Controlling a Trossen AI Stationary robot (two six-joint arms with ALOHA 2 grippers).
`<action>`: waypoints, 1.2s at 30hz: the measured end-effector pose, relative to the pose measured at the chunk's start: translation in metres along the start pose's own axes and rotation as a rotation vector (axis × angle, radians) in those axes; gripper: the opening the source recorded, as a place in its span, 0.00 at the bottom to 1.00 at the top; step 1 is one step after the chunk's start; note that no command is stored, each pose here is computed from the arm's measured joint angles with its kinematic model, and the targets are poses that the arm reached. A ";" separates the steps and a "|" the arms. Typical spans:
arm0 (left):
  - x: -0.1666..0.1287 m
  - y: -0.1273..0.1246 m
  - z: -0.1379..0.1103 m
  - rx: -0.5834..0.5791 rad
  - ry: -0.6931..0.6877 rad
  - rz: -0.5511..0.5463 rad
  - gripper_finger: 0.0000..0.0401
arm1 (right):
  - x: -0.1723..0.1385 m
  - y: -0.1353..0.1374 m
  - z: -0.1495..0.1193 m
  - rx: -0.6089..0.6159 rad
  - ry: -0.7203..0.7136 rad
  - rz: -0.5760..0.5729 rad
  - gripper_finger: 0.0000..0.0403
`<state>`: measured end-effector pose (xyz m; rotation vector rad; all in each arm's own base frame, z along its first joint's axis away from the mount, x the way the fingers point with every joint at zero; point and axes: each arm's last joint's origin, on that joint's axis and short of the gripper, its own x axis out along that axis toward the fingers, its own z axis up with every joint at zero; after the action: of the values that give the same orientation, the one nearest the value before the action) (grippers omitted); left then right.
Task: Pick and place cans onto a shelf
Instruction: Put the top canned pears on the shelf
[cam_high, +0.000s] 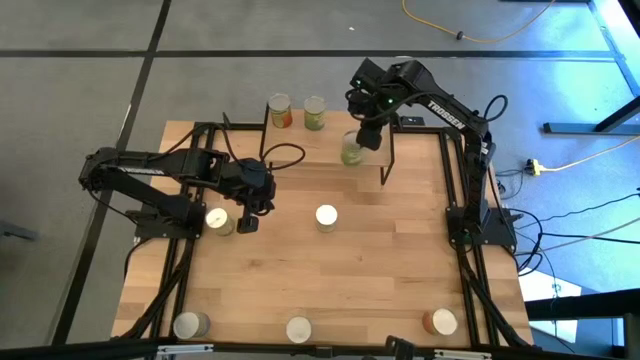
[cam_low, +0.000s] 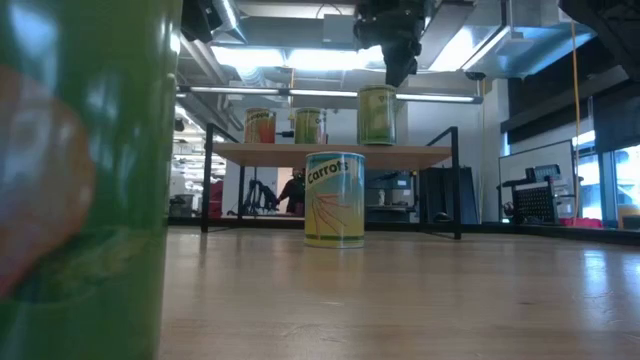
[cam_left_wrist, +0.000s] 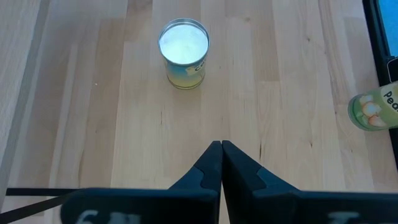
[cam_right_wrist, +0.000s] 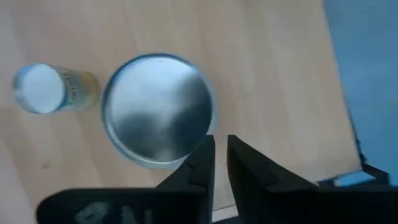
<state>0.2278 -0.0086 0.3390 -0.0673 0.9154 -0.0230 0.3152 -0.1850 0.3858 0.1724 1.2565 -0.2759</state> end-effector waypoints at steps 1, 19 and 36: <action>0.000 0.000 0.000 0.000 0.004 0.000 0.00 | 0.000 -0.001 0.000 -0.014 0.006 -0.026 0.12; 0.000 0.000 -0.002 -0.015 0.021 0.002 0.00 | -0.032 0.064 -0.006 -0.227 -0.093 0.082 0.01; 0.000 0.001 -0.002 -0.030 0.018 0.027 0.00 | -0.022 0.128 -0.007 -0.266 -0.044 -0.058 0.00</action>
<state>0.2262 -0.0078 0.3378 -0.0832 0.9348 0.0153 0.3410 -0.0583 0.4022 -0.0981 1.2427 -0.1587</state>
